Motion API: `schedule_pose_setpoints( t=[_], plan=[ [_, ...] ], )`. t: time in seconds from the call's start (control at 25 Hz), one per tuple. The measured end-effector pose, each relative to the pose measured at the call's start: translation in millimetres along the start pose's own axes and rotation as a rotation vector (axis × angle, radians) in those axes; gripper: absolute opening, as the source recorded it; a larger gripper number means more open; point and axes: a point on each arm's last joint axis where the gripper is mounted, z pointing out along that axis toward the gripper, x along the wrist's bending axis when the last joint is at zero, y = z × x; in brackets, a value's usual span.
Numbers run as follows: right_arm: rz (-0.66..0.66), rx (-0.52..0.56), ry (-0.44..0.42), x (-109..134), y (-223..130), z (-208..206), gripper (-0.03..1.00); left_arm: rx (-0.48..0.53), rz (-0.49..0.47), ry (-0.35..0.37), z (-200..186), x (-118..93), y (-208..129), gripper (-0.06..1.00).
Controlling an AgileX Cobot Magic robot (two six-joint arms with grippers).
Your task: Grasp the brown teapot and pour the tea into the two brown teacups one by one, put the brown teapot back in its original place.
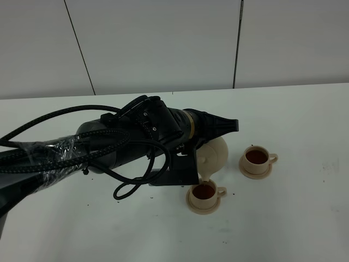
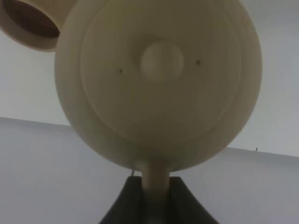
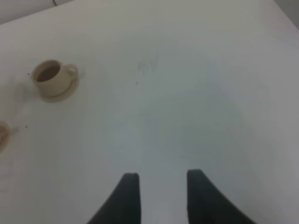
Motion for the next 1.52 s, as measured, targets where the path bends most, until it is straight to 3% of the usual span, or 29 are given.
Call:
schedule_pose_setpoints(
  t=[1.52],
  plan=[
    [0.0, 0.0, 0.0, 0.0, 0.0, 0.0, 0.24, -0.001, -0.002, 0.0, 0.0, 0.0, 0.1, 0.17]
  ],
)
